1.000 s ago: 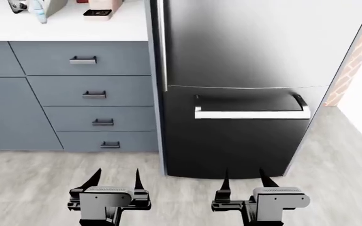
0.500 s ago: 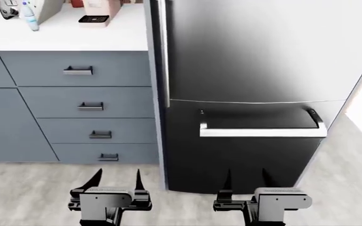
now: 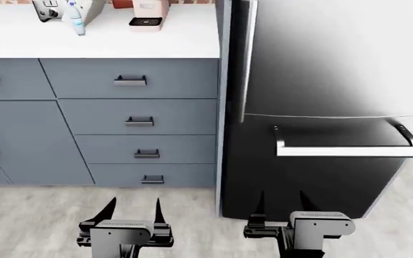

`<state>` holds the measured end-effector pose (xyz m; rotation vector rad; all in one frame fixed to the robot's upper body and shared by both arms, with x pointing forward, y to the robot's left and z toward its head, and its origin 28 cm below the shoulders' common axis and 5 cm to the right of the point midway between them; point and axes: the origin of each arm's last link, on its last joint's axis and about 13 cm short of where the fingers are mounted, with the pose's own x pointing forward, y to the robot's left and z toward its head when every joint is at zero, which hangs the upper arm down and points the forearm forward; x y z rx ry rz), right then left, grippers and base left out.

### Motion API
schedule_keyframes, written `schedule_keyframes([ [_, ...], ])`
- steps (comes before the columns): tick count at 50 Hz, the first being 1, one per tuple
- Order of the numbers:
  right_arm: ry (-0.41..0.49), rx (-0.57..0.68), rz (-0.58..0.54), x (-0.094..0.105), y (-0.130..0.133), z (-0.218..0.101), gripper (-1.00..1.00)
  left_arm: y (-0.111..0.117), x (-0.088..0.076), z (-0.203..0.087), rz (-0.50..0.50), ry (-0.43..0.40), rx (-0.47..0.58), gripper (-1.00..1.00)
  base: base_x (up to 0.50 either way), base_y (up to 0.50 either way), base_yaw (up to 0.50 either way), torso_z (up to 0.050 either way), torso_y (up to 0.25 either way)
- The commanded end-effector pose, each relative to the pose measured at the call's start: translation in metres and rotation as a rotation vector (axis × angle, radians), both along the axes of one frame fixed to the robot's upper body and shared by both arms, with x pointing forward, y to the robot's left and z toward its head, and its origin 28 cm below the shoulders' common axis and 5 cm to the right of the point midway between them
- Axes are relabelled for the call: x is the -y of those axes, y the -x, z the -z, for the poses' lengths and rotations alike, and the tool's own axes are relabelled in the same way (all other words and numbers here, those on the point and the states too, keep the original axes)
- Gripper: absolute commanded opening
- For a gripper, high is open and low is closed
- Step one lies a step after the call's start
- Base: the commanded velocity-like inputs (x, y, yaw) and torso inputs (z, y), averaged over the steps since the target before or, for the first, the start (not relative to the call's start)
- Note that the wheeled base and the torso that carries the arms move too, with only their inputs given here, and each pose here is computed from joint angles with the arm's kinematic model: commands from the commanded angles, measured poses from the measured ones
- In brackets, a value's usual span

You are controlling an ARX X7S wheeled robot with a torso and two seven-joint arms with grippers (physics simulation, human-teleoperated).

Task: Open the fridge door

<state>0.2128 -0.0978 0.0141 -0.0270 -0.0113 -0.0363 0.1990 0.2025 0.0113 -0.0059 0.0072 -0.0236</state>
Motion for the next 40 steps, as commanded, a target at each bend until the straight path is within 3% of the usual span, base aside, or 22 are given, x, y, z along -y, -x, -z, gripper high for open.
schedule_keyframes([
  [1, -0.011, 0.003, 0.007, 0.0009, 0.0011, 0.0003, 1.0, -0.0072, -0.0001, -0.0002, 0.001, -0.002, -0.002, 1.0, 0.0, 0.5, 0.0, 0.0, 0.0],
  [15, -0.016, -0.003, 0.014, 0.0017, 0.0048, 0.0017, 1.0, -0.0095, -0.0002, -0.0008, 0.001, -0.002, -0.002, 1.0, 0.01, 0.3, 0.0, 0.0, 0.0],
  [25, -0.063, 0.003, 0.043, 0.0041, 0.0043, 0.0016, 1.0, -0.0085, -0.0002, -0.001, 0.002, -0.003, -0.002, 1.0, 0.02, 0.02, 0.0, 0.0, 0.0],
  [40, -0.052, 0.003, 0.038, 0.0034, 0.0042, 0.0018, 1.0, -0.0076, -0.0008, -0.0011, 0.001, -0.003, -0.002, 1.0, 0.42, -0.01, 0.0, 0.0, 0.0],
])
